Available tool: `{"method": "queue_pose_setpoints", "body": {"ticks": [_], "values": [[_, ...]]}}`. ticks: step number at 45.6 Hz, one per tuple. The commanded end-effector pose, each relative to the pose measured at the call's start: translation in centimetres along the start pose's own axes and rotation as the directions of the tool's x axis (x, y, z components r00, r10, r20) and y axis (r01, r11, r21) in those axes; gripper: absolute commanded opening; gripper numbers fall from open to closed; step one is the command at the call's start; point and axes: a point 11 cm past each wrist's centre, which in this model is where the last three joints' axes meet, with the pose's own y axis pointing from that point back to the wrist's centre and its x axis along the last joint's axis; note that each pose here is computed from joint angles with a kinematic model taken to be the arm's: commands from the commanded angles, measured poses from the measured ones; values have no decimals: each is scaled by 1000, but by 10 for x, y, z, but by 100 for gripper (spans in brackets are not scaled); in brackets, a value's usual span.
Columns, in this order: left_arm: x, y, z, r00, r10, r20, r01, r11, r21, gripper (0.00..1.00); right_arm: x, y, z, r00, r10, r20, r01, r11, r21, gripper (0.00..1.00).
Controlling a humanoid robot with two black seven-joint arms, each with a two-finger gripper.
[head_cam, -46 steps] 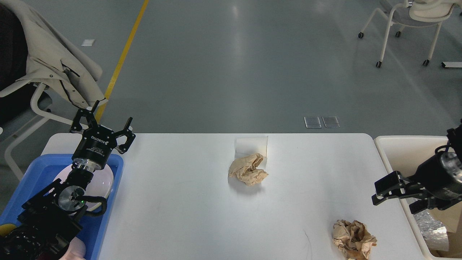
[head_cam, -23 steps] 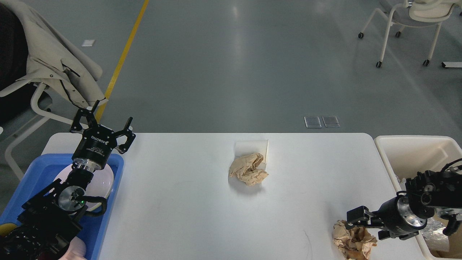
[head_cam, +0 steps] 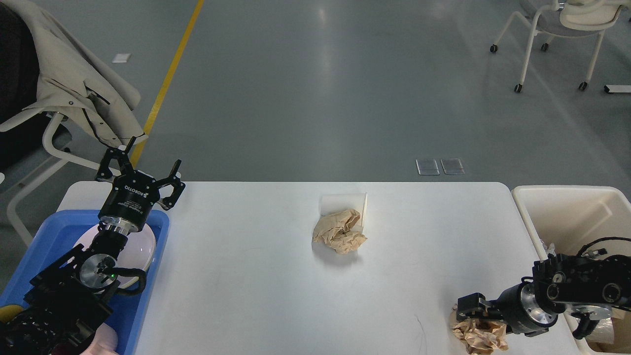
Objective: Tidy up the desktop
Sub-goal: 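Grasp the crumpled brown paper nearest the bin with the right gripper, then carry the crumpled paper into the white bin and release it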
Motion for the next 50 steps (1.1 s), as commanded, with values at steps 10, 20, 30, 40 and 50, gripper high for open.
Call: {"method": "queue_pose_setpoints", "body": {"ticks": [10,20,30,40,50], "values": [[0,0,0,1000,1,0,-1,1000,0,100,-3,-10,-3,999,42,-10,-42,998,50,36],[0,0,0,1000,1,0,-1,1000,0,100,7,-2,-5,998,60,-12,-59,996,59,0],[0,0,0,1000,0,0,0,1000,0,100,56,68,-10,994,111,-14,-110,991,79,0],[0,0,0,1000,1,0,-1,1000,0,100,118,201,-36,985,150,-80,-140,984,113,0],[0,0,0,1000,1,0,-1,1000,0,100,145,364,-87,924,268,-271,-249,963,103,0]]}}
